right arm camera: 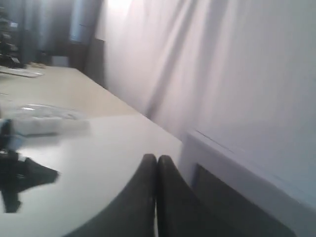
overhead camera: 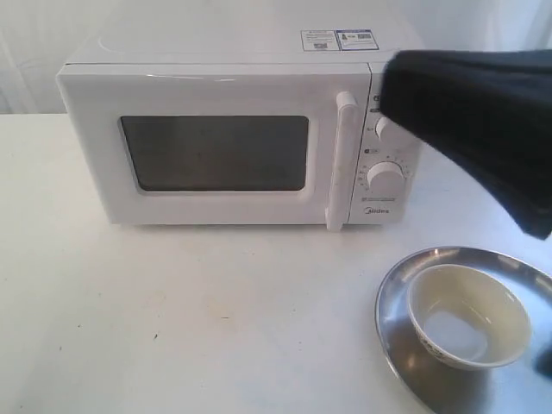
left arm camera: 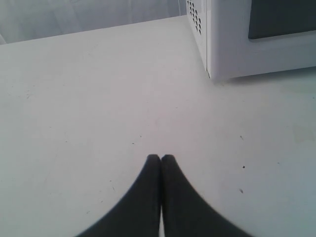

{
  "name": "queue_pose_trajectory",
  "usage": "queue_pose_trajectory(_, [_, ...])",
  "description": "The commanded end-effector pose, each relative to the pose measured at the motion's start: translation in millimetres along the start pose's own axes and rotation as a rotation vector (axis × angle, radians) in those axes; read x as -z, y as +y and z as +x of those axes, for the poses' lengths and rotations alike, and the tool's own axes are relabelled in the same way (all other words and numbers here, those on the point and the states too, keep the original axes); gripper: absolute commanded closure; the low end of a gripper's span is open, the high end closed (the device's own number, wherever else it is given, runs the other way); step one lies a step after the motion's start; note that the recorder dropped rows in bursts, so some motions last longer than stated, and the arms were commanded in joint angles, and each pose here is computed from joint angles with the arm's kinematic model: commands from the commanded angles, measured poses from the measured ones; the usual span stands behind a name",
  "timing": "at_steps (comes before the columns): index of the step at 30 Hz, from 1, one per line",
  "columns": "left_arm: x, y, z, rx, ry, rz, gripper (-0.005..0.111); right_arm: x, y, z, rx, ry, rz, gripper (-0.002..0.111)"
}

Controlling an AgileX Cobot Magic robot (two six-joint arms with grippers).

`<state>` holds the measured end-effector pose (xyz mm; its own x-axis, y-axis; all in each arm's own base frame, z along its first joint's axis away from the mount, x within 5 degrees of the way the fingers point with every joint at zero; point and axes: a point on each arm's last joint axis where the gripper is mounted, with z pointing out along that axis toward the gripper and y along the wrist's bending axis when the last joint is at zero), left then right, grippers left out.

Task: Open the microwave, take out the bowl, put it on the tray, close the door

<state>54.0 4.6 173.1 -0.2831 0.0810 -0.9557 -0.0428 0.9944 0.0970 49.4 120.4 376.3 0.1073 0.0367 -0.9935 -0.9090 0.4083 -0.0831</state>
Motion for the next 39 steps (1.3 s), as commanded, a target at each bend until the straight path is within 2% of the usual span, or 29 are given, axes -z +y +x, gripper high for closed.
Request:
queue_pose_trajectory(1, [0,-0.1,0,0.008,-0.004,0.001,0.107,19,-30,38,-0.099,0.173,0.325,0.108])
queue_pose_trajectory(6, [0,-0.1,0,0.008,-0.004,0.001,0.107,51,-32,71,-0.054,0.057,0.383,0.108])
queue_pose_trajectory(8, [0,-0.1,0,0.008,-0.004,0.001,0.107,67,-33,85,-0.041,0.007,0.481,0.108])
queue_pose_trajectory(12, [0,-0.1,0,0.008,-0.004,0.001,0.107,92,-32,118,-0.103,-0.065,0.704,0.108])
queue_pose_trajectory(17, [0,-0.1,0,0.008,-0.004,0.001,0.107,98,-26,151,-0.064,-0.086,0.755,0.108])
queue_pose_trajectory(20, [0,-0.1,0,0.008,-0.004,0.001,0.107,102,-30,154,-0.058,-0.058,0.829,0.108])
queue_pose_trajectory(29, [0,-0.1,0,0.008,-0.004,0.001,0.107,110,-36,160,-0.037,0.026,0.943,0.108])
queue_pose_trajectory(39, [0,-0.1,0,0.008,-0.004,0.001,0.107,113,-38,163,-0.073,0.051,0.979,0.108])
